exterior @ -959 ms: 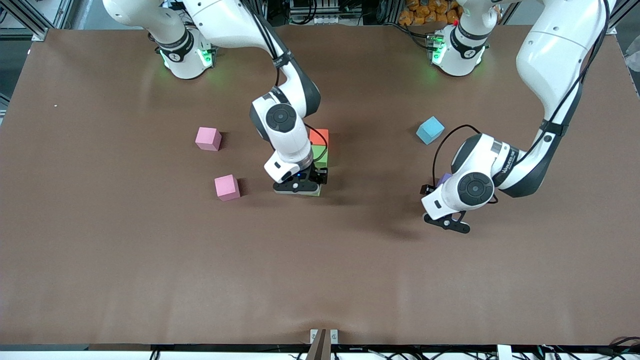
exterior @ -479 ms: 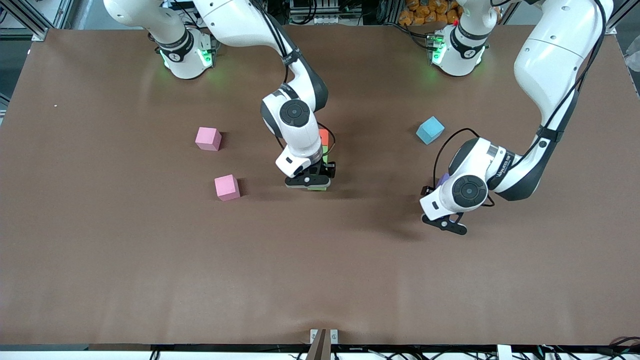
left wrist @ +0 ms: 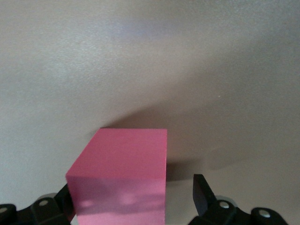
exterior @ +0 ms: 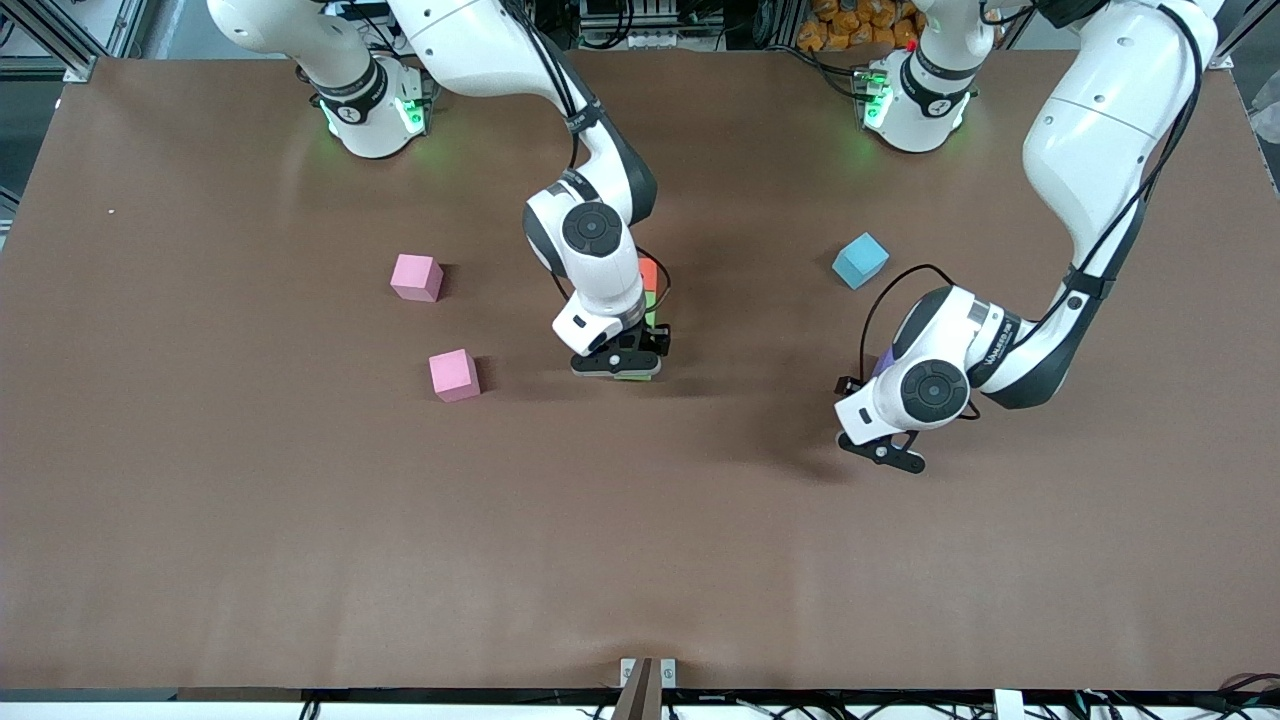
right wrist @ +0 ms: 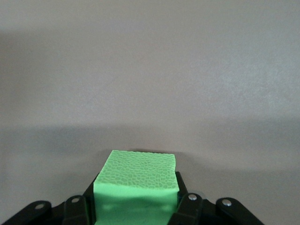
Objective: Arrange blocks into number 1
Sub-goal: 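Grasp the magenta block with the left gripper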
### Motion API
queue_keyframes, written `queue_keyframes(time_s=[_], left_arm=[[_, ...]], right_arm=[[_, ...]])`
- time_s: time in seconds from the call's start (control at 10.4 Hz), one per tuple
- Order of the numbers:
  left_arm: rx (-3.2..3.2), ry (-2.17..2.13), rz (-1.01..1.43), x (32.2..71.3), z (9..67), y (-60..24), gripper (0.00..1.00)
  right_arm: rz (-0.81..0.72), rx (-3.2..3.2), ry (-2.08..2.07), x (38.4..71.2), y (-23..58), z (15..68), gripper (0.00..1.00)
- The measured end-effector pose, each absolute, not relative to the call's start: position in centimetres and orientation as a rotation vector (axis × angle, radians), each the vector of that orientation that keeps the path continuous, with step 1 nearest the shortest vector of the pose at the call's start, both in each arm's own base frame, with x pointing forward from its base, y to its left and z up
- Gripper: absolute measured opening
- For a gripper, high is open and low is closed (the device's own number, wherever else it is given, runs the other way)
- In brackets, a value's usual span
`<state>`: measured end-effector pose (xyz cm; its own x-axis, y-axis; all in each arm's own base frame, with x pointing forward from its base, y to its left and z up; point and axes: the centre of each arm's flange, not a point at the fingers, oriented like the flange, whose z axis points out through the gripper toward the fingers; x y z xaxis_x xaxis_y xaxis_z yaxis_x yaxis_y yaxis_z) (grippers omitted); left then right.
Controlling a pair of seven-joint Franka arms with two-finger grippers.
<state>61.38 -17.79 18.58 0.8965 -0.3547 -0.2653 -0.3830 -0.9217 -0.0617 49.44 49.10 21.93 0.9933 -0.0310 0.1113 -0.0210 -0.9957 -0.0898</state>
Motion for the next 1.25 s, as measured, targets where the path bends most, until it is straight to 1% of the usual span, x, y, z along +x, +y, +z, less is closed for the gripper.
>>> queue_keyframes(time_s=[0.1, 0.19, 0.29, 0.38, 0.58, 0.67, 0.77, 0.96, 1.05, 1.15, 1.25], left_arm=[[-2.944, 0.602, 0.384, 61.6, 18.5, -17.3, 0.99], [-2.937, 0.632, 0.384, 61.9, 18.5, -16.5, 0.87], [-2.934, 0.659, 0.382, 62.2, 18.6, -16.0, 0.7], [-2.934, 0.663, 0.377, 62.4, 18.7, -15.8, 0.62], [-2.936, 0.666, 0.366, 62.5, 19.0, -16.1, 0.62], [-2.938, 0.666, 0.356, 62.7, 19.2, -16.3, 0.62], [-2.943, 0.652, 0.345, 62.9, 19.5, -16.5, 0.62], [-2.954, 0.606, 0.333, 62.8, 19.8, -17.2, 0.62], [-2.963, 0.574, 0.325, 62.7, 20.0, -17.9, 0.62], [-2.973, 0.54, 0.315, 62.4, 20.5, -18.9, 0.62], [-2.979, 0.499, 0.326, 61.9, 21.0, -20.4, 0.62]], right_arm=[[-0.168, -3.052, 0.037, 49.1, 49.3, 21.6, 0.61], [-0.166, -3.054, 0.034, 48.9, 49.5, 21.4, 0.61], [-0.163, -3.057, 0.034, 48.7, 49.6, 21.3, 0.61], [-0.161, -3.058, 0.035, 48.7, 49.6, 21.2, 0.61], [-0.152, -3.063, 0.034, 48.5, 49.7, 21.1, 0.61], [-0.151, -3.063, 0.04, 48.4, 49.8, 21.1, 0.69], [-0.15, -3.063, 0.053, 48.3, 49.8, 21.1, 0.7], [-0.152, -3.061, 0.072, 48.4, 49.8, 21.2, 0.94], [-0.16, -3.056, 0.086, 48.7, 49.7, 21.6, 1.0], [-0.176, -3.045, 0.118, 49.4, 49.1, 22.6, 1.0], [-0.196, -3.02, 0.173, 50.9, 47.6, 24.6, 1.0]])
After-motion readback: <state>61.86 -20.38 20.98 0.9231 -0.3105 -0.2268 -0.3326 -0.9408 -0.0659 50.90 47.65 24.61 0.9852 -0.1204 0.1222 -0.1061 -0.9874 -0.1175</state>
